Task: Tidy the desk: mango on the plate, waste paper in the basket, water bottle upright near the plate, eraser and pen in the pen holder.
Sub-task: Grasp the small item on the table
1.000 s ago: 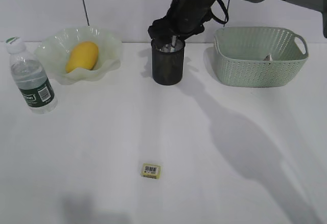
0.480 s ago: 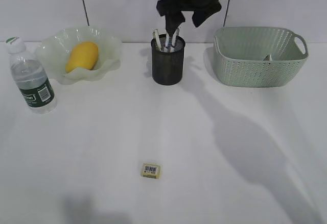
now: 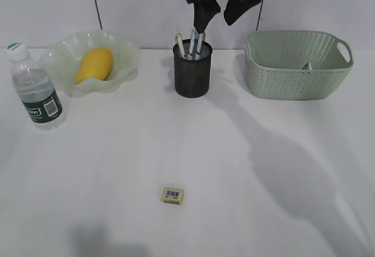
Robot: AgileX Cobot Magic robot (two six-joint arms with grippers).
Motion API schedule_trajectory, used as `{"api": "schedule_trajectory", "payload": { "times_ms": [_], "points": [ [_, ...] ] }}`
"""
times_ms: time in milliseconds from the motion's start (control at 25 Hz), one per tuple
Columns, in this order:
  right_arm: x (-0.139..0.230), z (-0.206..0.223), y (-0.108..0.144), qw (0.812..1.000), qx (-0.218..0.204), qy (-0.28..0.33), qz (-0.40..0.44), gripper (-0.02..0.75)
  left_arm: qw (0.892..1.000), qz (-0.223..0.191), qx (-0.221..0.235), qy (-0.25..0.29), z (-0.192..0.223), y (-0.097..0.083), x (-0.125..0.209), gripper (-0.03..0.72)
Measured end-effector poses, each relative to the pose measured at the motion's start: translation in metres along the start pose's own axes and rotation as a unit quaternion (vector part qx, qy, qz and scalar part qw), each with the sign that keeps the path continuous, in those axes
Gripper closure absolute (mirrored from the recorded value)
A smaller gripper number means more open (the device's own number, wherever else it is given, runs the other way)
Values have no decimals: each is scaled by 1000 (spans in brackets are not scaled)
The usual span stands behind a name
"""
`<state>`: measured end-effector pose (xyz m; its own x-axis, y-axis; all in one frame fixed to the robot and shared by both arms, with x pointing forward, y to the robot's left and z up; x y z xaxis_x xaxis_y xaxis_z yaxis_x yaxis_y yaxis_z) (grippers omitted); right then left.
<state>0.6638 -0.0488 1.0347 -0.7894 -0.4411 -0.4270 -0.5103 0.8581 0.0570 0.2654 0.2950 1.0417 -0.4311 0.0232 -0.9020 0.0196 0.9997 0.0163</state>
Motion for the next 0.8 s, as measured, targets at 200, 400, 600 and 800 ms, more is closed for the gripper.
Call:
{"api": "schedule_trajectory", "payload": {
  "times_ms": [200, 400, 600, 800],
  "points": [
    [13, -27, 2, 1000, -3, -1, -6, 216, 1000, 0, 0, 0, 0, 0, 0, 442],
    [36, -45, 2, 1000, 2, 16, -17, 217, 1000, 0, 0, 0, 0, 0, 0, 442],
    [64, -59, 2, 999, 3, 38, -18, 217, 1000, 0, 0, 0, 0, 0, 0, 442],
    [98, -71, 1, 998, 9, 62, -21, 195, 1000, 0, 0, 0, 0, 0, 0, 442]
  ]
}}
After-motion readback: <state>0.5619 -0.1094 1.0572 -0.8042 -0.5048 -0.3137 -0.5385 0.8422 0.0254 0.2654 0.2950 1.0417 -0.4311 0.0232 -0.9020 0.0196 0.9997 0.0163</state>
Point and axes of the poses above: a point on each arm's last joint axis where the gripper is mounted, z pointing out along that axis toward the gripper, y along the wrist's bending axis when the last joint is at zero, x = y × z, the point moved 4 cm from there along z, pointing out along that axis toward the gripper
